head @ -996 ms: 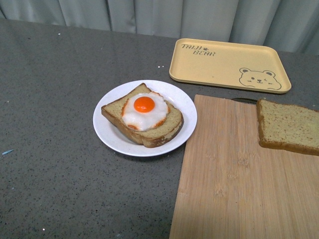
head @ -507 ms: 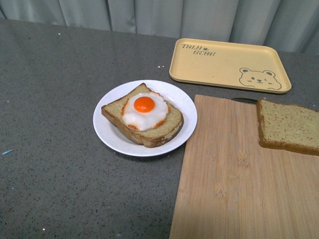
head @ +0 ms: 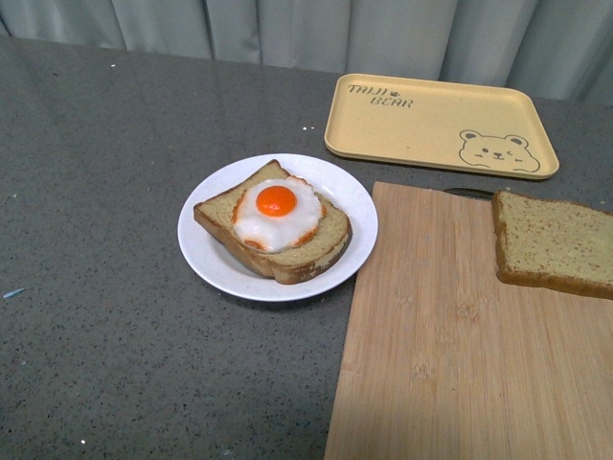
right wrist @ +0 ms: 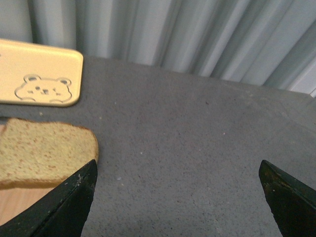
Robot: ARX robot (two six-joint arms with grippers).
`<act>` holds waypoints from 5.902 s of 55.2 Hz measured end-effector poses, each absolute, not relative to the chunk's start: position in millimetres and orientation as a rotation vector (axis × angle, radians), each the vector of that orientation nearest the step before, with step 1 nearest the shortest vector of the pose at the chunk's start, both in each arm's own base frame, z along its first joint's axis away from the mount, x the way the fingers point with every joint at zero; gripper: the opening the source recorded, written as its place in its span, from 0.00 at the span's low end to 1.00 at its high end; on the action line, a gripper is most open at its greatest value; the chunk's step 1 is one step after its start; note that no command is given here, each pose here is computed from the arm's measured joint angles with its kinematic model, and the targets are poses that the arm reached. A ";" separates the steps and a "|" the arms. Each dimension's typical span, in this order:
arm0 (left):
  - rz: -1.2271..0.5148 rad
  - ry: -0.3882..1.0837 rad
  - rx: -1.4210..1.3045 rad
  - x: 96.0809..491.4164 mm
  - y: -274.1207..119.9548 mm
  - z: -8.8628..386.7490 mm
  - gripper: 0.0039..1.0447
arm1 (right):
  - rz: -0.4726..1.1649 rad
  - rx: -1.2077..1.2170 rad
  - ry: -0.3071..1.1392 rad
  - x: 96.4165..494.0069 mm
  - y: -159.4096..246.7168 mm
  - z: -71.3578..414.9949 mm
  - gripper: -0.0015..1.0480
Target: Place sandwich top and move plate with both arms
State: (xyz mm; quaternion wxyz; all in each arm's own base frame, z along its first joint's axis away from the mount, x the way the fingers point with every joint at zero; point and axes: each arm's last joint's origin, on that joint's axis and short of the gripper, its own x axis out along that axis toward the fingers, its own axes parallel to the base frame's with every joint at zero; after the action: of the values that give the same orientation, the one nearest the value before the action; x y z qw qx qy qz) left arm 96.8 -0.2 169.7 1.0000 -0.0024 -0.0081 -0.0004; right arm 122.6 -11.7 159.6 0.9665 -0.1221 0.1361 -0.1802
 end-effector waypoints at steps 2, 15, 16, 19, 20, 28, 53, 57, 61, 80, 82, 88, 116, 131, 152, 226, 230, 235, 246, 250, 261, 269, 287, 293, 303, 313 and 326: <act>-0.002 -0.016 -0.005 96.8 -0.2 169.7 0.94 | -0.348 -0.247 0.296 129.0 -14.7 159.2 0.91; -0.002 -0.016 -0.005 96.8 -0.2 169.6 0.94 | -0.142 0.004 0.685 214.6 -52.8 130.6 0.91; -0.002 -0.016 -0.005 96.8 -0.2 169.6 0.94 | -0.138 0.011 0.696 216.7 -53.8 128.9 0.91; -0.002 -0.016 -0.005 96.8 -0.2 169.6 0.94 | -0.126 0.058 0.750 227.8 -58.4 121.3 0.91; -0.002 -0.016 -0.005 96.8 -0.2 169.6 0.94 | -0.120 0.067 0.759 230.2 -59.1 120.1 0.91; -0.002 -0.016 -0.005 96.8 -0.2 169.6 0.94 | -0.072 0.193 0.860 260.6 -67.5 98.8 0.91; -0.002 -0.016 -0.005 96.8 -0.2 169.6 0.94 | -0.021 0.370 0.959 311.0 -58.5 53.7 0.91; -0.002 -0.016 -0.005 96.8 -0.2 169.6 0.94 | -0.023 0.383 0.963 315.3 -58.1 51.1 0.89; -0.002 -0.016 -0.005 96.8 -0.2 169.6 0.94 | -0.020 0.396 0.961 320.2 -57.7 49.9 0.79; -0.002 -0.016 -0.005 96.8 -0.2 169.6 0.94 | -0.014 0.415 0.952 328.3 -52.5 53.0 0.37; -0.002 -0.016 -0.005 96.8 -0.2 169.6 0.94 | -0.013 0.417 0.952 328.2 -51.9 54.0 0.33; -0.002 -0.016 -0.005 96.8 -0.2 169.6 0.94 | -0.016 0.434 0.942 326.4 -50.3 59.7 0.19; -0.002 -0.016 -0.005 96.8 -0.2 169.6 0.94 | 0.234 0.692 0.722 320.8 32.9 121.8 0.03; -0.002 -0.016 -0.005 96.8 -0.2 169.6 0.94 | 0.375 0.807 0.798 329.6 126.0 106.1 0.03; -0.002 -0.016 -0.005 96.8 -0.2 169.6 0.94 | 0.401 0.809 0.890 331.1 162.6 85.3 0.03; -0.002 -0.017 -0.005 96.7 -0.2 169.7 0.94 | 0.001 -0.001 0.036 176.6 19.8 151.6 0.01; -0.002 -0.017 -0.005 96.7 -0.2 169.7 0.94 | 0.004 0.000 0.031 169.5 16.6 158.3 0.01; -0.001 -0.017 -0.005 96.7 -0.2 169.7 0.94 | 0.005 0.002 0.015 159.4 12.5 161.8 0.01; -0.002 -0.017 -0.005 96.7 -0.2 169.7 0.94 | -0.002 0.003 0.016 144.9 0.3 161.7 0.01; -0.002 -0.017 -0.005 96.7 -0.2 169.7 0.94 | 0.002 0.003 0.014 141.4 0.4 162.6 0.01; -0.002 -0.017 -0.005 96.7 -0.2 169.7 0.94 | 0.002 0.003 0.006 133.6 0.3 164.7 0.01; -0.002 -0.017 -0.005 96.7 -0.2 169.7 0.94 | 0.002 0.003 0.000 128.3 0.3 166.5 0.01; -0.002 -0.017 -0.005 96.7 -0.2 169.7 0.94 | 0.002 0.003 -0.007 115.9 0.3 168.1 0.01; -0.002 -0.017 -0.005 96.7 -0.2 169.7 0.94 | 0.002 0.003 -0.007 113.8 0.3 168.1 0.01; -0.002 -0.017 -0.005 96.7 -0.2 169.7 0.94 | 0.002 0.003 -0.007 110.3 0.3 167.8 0.01; -0.002 -0.017 -0.005 96.7 -0.2 169.7 0.94 | 0.002 0.003 -0.015 106.7 0.2 168.3 0.01; -0.002 -0.017 -0.005 96.7 -0.2 169.7 0.94 | 0.004 0.003 -0.003 97.7 0.3 165.0 0.01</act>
State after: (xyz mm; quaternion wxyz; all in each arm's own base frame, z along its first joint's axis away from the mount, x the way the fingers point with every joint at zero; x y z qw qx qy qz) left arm 96.7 -0.2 169.7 1.0000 -0.0024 -0.0083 -0.0010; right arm 97.7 0.3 165.0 1.0000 0.0014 -0.0014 0.0021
